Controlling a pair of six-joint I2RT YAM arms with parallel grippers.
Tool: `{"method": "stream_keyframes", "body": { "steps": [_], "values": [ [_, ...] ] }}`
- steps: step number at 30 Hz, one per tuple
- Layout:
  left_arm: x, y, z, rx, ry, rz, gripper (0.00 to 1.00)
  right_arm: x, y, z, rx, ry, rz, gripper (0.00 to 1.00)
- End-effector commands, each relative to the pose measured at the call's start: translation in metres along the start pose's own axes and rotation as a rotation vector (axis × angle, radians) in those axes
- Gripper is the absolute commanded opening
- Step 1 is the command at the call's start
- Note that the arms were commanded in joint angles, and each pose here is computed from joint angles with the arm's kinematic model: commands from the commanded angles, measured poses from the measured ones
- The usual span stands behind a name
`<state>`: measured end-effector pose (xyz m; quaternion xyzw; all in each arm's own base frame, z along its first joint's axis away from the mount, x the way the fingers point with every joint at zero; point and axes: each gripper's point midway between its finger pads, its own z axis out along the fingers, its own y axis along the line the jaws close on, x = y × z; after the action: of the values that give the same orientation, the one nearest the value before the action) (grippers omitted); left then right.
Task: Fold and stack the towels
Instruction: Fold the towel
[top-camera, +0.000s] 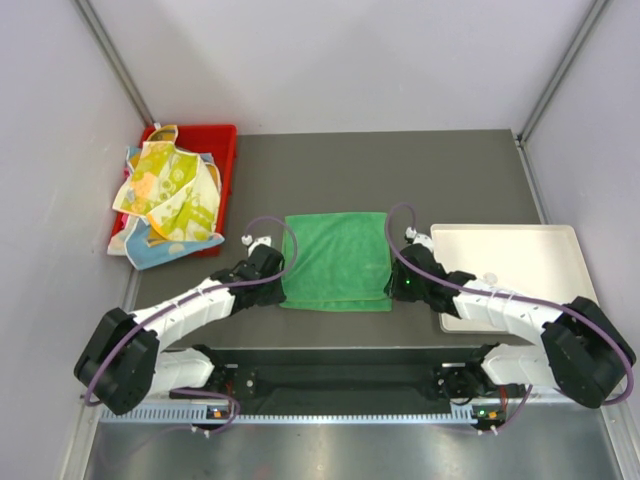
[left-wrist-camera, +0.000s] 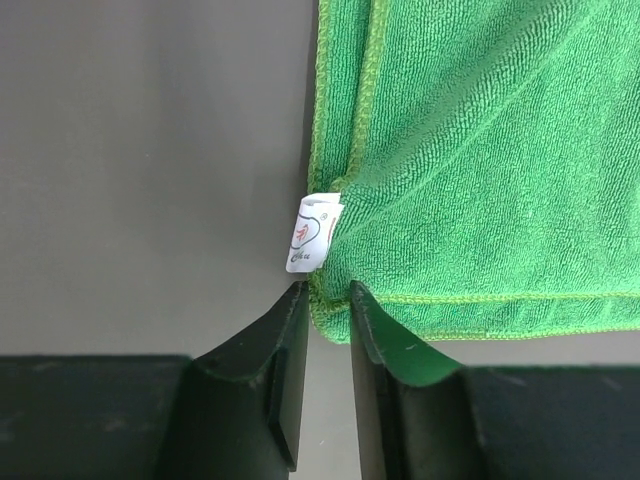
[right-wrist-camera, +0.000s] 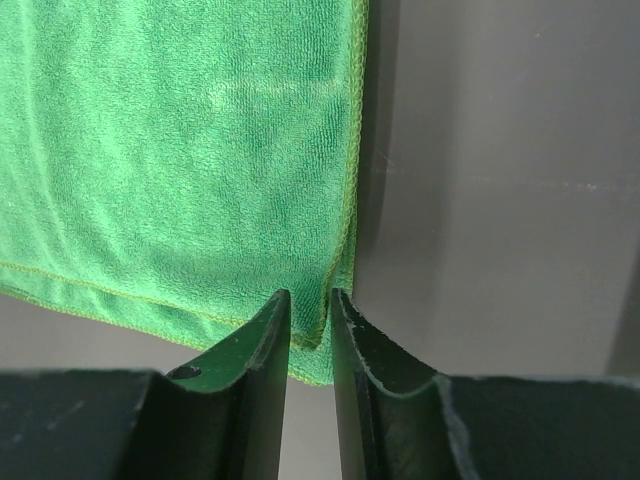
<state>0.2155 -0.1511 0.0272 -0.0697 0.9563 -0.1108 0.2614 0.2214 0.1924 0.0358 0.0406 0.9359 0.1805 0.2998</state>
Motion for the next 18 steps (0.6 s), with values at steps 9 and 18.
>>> {"method": "stream_keyframes", "body": {
  "steps": [9, 18],
  "values": [
    [-0.0215, -0.0099, -0.0098, 0.012, -0.061, 0.006, 0.20, -0.0082, 0.0112, -0.0067, -0.033, -0.038, -0.007, 0.17],
    [-0.0242, -0.0091, -0.0130, 0.004, -0.064, 0.023, 0.13, -0.0107, 0.0130, -0.0094, -0.039, -0.044, -0.007, 0.11]
  ]
}}
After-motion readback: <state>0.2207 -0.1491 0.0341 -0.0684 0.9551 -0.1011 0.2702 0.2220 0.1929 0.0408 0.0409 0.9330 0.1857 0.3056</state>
